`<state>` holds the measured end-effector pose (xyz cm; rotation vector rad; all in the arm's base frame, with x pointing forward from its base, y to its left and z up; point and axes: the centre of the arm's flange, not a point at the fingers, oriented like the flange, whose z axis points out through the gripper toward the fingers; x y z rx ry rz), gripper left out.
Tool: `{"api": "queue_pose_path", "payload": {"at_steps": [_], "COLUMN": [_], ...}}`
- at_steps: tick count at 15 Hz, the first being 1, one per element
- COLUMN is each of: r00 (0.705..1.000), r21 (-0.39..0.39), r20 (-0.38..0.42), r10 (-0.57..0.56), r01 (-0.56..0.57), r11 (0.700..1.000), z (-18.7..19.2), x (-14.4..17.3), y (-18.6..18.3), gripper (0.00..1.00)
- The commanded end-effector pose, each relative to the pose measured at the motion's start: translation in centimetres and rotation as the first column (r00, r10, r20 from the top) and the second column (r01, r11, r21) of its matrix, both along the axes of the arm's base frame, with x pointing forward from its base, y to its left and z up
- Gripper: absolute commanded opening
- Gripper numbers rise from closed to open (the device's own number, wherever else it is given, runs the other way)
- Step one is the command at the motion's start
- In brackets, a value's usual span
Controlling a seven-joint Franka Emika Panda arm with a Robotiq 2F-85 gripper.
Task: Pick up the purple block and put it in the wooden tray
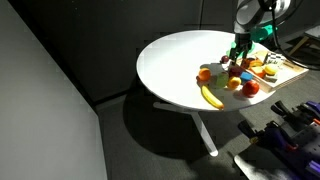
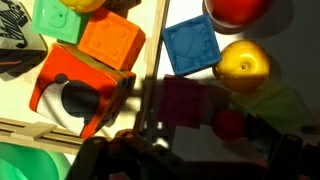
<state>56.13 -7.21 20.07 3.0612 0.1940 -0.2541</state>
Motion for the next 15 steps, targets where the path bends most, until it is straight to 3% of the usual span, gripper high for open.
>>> {"api": "queue_pose_path", "payload": {"at_steps": [1,15], "r00": [1.0,0.999], "r21": [0.0,0.004], "r20": [-0.001,-0.044], "r10": [0.0,0.011], "r01": [0.0,-0.011], "r11": [1.0,1.0], "z": [0.0,-2.8], "x": [0.0,-0.3], "y": [0.0,0.2], "gripper": [1.0,1.0]}}
